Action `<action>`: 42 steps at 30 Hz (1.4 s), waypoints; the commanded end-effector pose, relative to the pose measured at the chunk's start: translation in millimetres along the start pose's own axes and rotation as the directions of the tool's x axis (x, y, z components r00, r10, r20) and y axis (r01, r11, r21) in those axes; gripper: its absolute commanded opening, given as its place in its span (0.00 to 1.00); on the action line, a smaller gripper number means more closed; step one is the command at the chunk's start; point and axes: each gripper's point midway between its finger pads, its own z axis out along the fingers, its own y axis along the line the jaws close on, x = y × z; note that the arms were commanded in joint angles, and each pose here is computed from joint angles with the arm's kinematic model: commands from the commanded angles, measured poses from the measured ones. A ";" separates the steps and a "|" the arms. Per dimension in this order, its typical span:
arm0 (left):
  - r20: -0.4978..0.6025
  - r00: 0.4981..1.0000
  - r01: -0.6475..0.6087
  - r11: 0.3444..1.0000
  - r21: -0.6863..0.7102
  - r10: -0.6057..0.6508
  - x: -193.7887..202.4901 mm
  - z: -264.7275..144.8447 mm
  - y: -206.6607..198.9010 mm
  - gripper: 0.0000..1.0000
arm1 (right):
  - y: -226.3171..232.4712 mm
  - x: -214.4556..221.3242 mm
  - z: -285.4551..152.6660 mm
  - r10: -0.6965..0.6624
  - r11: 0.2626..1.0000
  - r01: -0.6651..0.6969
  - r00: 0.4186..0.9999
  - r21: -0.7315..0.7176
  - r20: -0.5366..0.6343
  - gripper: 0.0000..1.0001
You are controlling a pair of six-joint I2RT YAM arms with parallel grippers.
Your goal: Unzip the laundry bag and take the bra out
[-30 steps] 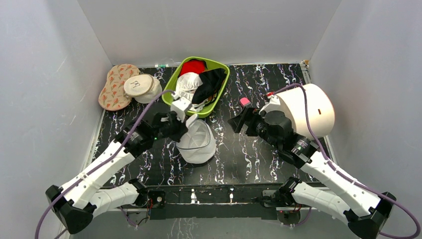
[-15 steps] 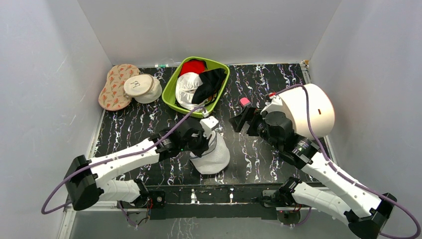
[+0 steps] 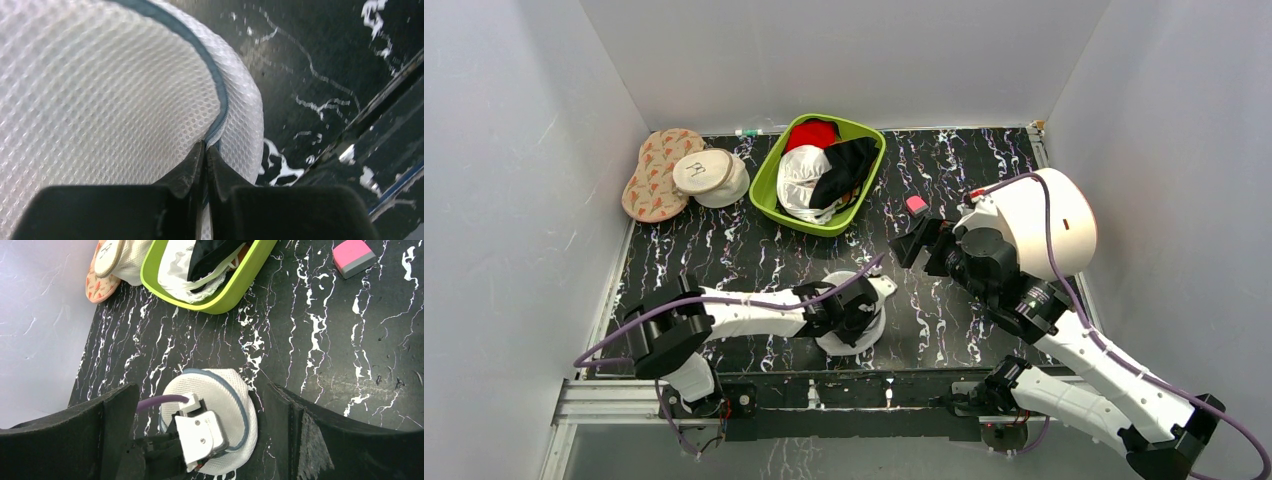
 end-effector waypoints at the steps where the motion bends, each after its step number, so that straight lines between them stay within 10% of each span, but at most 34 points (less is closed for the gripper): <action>1: -0.095 0.994 0.046 0.997 -0.067 -0.052 20.7 21.9 7.3 0.04 | 2.6 -11.8 -5.5 0.014 1.000 -0.013 0.999 -0.004 0.045 0.95; 18: 0.145 0.989 0.002 0.999 -0.040 0.004 -66.1 -65.6 0.6 0.94 | 0.1 -21.9 -12.4 -0.001 1.000 0.000 0.997 0.011 0.079 0.95; 36: 0.146 0.982 0.136 0.984 -0.112 -0.119 -81.5 -28.6 39.7 0.97 | 2.4 -29.0 -17.7 0.007 1.000 -0.008 0.996 0.008 0.094 0.95; 42: 0.026 0.989 0.146 0.912 -0.384 -0.147 -36.0 -3.4 88.5 0.84 | 3.2 -28.2 -18.1 0.008 1.000 -0.009 0.996 0.006 0.087 0.95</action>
